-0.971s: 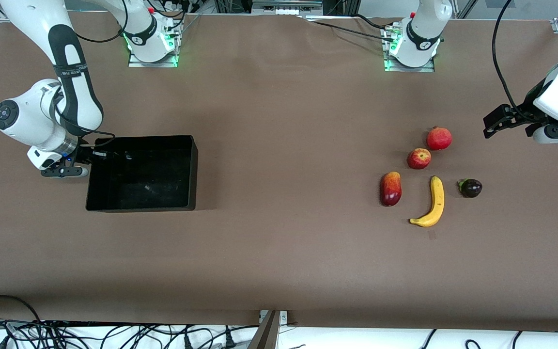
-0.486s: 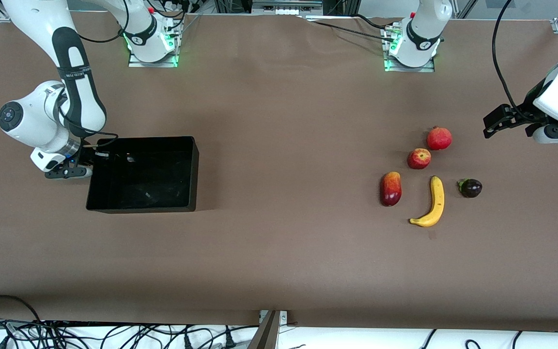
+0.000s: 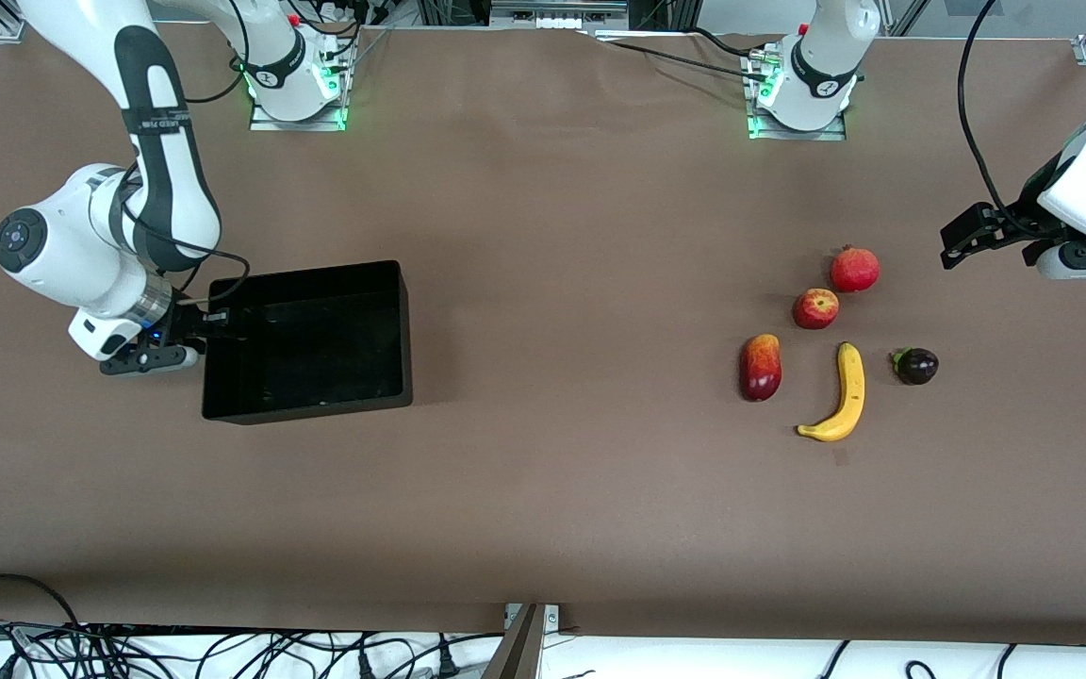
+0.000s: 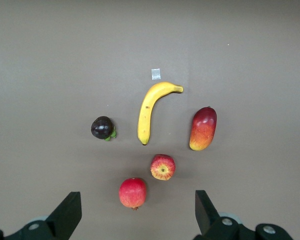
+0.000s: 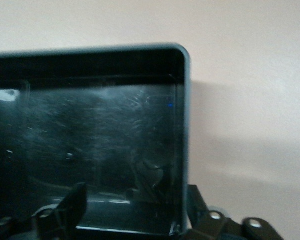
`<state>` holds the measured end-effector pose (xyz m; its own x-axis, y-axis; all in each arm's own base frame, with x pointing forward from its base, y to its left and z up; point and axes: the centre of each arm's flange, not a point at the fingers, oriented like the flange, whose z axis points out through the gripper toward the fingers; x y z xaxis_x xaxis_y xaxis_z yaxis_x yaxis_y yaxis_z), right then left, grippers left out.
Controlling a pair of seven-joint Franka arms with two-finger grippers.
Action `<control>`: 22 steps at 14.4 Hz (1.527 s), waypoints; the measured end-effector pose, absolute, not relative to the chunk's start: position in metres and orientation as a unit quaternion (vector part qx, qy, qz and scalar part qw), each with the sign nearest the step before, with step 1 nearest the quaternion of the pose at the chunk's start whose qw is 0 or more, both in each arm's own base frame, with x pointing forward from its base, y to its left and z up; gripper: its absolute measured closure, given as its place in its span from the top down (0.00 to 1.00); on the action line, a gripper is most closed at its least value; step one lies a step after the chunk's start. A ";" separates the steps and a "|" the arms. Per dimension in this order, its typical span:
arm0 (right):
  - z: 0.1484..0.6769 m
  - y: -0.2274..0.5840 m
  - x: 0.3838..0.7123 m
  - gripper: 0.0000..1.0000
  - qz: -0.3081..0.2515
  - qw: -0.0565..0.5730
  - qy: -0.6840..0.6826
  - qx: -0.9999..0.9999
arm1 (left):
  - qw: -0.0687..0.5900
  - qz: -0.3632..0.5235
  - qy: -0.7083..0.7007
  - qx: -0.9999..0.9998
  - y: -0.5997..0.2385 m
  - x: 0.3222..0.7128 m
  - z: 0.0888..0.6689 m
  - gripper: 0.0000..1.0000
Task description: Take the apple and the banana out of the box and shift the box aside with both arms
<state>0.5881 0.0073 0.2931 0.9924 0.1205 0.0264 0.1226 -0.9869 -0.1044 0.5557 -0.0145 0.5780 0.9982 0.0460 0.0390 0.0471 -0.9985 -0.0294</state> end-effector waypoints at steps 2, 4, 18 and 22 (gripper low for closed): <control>0.318 0.024 0.601 1.00 0.011 0.055 -0.055 -0.997 | 0.015 -0.019 -0.023 -0.999 -0.015 0.556 0.578 1.00; 0.350 0.034 0.612 1.00 0.028 0.053 -0.054 -0.997 | 0.015 -0.019 -0.022 -0.999 -0.015 0.556 0.578 1.00; 0.575 0.070 0.601 1.00 0.054 0.023 -0.066 -0.996 | 0.015 -0.019 -0.019 -1.000 -0.014 0.556 0.578 1.00; 0.579 0.064 0.595 1.00 0.054 0.027 -0.066 -0.996 | 0.015 -0.019 -0.019 -1.000 -0.014 0.556 0.578 1.00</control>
<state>0.5955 0.0639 0.5788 0.9853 0.1347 -0.1047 0.1289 -0.9898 -0.0608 0.5557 -0.0142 0.5780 0.9985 0.0379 0.0383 0.0390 -0.9988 -0.0297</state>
